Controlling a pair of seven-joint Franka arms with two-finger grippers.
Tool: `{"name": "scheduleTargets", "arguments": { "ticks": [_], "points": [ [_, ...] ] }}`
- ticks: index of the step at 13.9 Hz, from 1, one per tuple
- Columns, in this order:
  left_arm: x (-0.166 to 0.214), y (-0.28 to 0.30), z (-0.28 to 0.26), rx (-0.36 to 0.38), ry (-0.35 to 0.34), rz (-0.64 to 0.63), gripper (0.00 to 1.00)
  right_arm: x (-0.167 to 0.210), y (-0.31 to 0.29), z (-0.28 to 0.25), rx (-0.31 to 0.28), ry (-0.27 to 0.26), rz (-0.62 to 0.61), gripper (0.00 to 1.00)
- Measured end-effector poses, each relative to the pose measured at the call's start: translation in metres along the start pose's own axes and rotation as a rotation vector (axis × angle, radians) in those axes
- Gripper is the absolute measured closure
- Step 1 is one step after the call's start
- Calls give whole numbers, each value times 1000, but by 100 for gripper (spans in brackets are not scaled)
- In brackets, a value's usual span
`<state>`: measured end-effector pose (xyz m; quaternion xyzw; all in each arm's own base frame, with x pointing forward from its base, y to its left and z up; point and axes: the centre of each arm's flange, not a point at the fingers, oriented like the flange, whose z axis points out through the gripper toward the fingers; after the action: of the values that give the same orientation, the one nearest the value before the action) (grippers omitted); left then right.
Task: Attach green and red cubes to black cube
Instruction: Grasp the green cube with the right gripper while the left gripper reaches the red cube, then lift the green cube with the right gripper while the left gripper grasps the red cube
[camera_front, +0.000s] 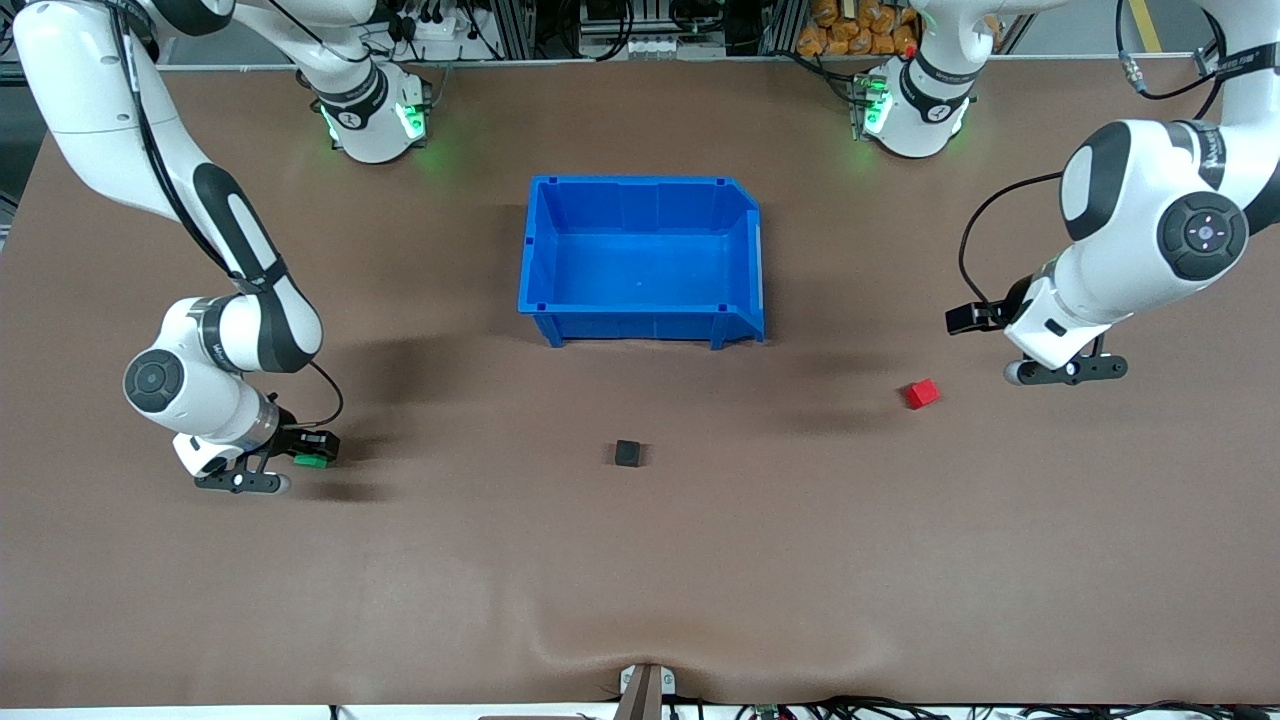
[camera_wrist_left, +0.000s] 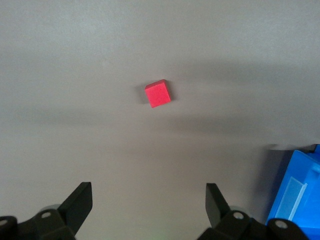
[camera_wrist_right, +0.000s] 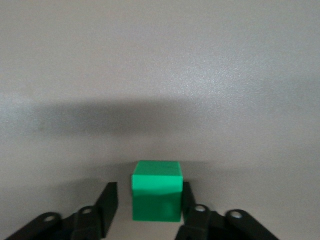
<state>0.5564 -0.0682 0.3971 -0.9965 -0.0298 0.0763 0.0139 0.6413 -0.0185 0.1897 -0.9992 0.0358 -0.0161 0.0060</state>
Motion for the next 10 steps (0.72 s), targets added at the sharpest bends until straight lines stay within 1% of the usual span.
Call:
{"name": "scheduleTargets", "arguments": {
  "ticks": [1,2,4,6,8,10],
  "points": [
    [2,0,6,-2,2,-5,0,0,0,0,0,-2,0,57],
    [3,1,12,-4,5,-14,0,0,0,0,0,-2,-3,60],
    [8,2,27,-9,11,-35,0,0,-1,0,-2,-3,-36,60],
    [13,3,44,-14,10,-40,0,0,-5,0,0,-2,-112,60],
    [20,3,62,-19,9,-46,0,2,-16,-4,2,10,-233,60],
    [27,1,82,-26,5,-89,0,10,-33,-15,0,38,-380,60]
  ]
}}
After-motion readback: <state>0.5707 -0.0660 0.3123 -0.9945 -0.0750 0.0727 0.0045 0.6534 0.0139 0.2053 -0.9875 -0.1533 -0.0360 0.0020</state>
